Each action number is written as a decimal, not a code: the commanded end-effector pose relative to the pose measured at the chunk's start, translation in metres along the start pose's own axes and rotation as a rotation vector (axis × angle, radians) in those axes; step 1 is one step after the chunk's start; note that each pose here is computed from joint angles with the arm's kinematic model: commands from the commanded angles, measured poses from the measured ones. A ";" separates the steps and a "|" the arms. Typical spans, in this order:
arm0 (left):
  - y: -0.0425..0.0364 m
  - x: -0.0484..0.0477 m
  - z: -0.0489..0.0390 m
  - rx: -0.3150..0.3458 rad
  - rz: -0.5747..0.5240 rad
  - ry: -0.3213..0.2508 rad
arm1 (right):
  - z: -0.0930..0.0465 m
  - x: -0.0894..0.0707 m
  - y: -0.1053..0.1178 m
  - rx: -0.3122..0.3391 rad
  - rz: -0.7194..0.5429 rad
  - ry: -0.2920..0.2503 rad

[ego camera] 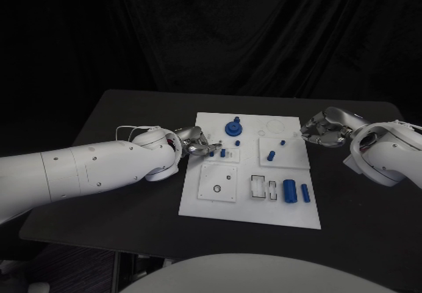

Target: Assemble the parts on the task board

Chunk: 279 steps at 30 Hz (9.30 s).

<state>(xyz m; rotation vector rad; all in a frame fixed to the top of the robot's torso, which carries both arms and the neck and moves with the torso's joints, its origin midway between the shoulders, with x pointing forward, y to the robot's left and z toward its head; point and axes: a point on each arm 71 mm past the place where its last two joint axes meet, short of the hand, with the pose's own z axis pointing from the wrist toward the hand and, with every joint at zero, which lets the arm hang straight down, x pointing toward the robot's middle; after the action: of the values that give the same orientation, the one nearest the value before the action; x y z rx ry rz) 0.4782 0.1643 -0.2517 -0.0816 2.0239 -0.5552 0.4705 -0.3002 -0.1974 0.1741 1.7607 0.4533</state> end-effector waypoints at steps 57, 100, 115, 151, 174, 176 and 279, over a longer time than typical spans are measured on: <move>-0.0149 -0.0866 0.0287 -0.195 -0.065 0.478 | -0.001 0.001 0.002 0.008 0.007 -0.011; -0.0408 -0.0710 0.0468 -0.239 0.075 0.459 | -0.001 0.002 0.005 -0.006 0.009 -0.006; -0.0379 -0.0650 0.0477 -0.252 0.076 0.474 | -0.002 0.002 0.005 -0.006 0.009 -0.005; -0.0392 -0.0545 0.0496 -0.250 0.097 0.530 | 0.000 0.004 0.006 0.000 0.008 0.011; -0.0406 -0.0538 0.0511 -0.211 0.068 0.503 | 0.002 0.005 0.005 0.011 0.004 0.023; -0.0402 -0.0546 0.0512 -0.206 0.060 0.491 | 0.002 0.005 0.005 0.012 0.003 0.024; 0.0054 0.0107 0.0055 0.021 -0.107 0.016 | -0.003 0.001 -0.002 0.018 0.034 0.001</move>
<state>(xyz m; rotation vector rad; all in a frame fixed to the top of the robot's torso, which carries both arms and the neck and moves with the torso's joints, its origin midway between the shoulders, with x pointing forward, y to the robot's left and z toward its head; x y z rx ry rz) 0.4810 0.1675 -0.2623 -0.1885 2.0267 -0.6286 0.4685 -0.3020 -0.1982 0.2090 1.7655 0.4616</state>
